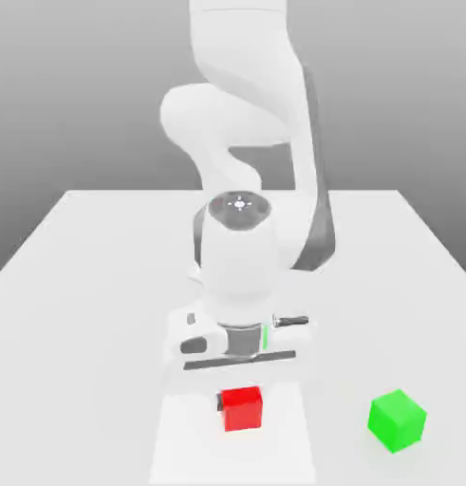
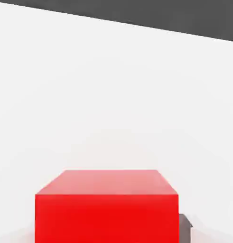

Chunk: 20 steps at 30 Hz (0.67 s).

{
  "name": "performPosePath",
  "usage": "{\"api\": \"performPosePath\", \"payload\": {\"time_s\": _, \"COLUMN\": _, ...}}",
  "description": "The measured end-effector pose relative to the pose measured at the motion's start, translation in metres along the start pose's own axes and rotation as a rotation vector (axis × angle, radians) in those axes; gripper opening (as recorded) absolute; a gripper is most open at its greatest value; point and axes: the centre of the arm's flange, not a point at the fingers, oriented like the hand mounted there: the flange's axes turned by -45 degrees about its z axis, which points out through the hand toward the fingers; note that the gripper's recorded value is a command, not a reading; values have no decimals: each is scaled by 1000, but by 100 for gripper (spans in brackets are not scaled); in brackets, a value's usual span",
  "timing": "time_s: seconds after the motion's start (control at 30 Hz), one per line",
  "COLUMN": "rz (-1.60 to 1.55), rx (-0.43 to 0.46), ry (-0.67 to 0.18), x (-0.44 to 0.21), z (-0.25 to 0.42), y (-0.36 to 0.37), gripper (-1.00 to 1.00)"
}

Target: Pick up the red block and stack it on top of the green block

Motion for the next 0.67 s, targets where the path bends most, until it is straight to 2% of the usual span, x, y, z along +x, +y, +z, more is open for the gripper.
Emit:
{"api": "performPosePath", "payload": {"time_s": 0.13, "rz": -3, "rx": 0, "ry": 0, "x": 0, "z": -39, "y": -2, "gripper": -100}}
{"api": "performPosePath", "payload": {"time_s": 0.37, "rz": -255, "rx": 0, "ry": 0, "x": 44, "z": -76, "y": -176, "gripper": -100}}
{"api": "performPosePath", "payload": {"time_s": 0.53, "rz": -275, "rx": 0, "ry": 1, "x": 51, "z": -38, "y": -206, "gripper": -100}}
{"api": "performPosePath", "payload": {"time_s": 0.57, "rz": -276, "rx": 0, "ry": 1, "x": 50, "z": -26, "y": -207, "gripper": 100}}
{"api": "performPosePath", "payload": {"time_s": 0.67, "rz": -276, "rx": 0, "ry": 1, "x": 50, "z": -26, "y": -207, "gripper": 100}}
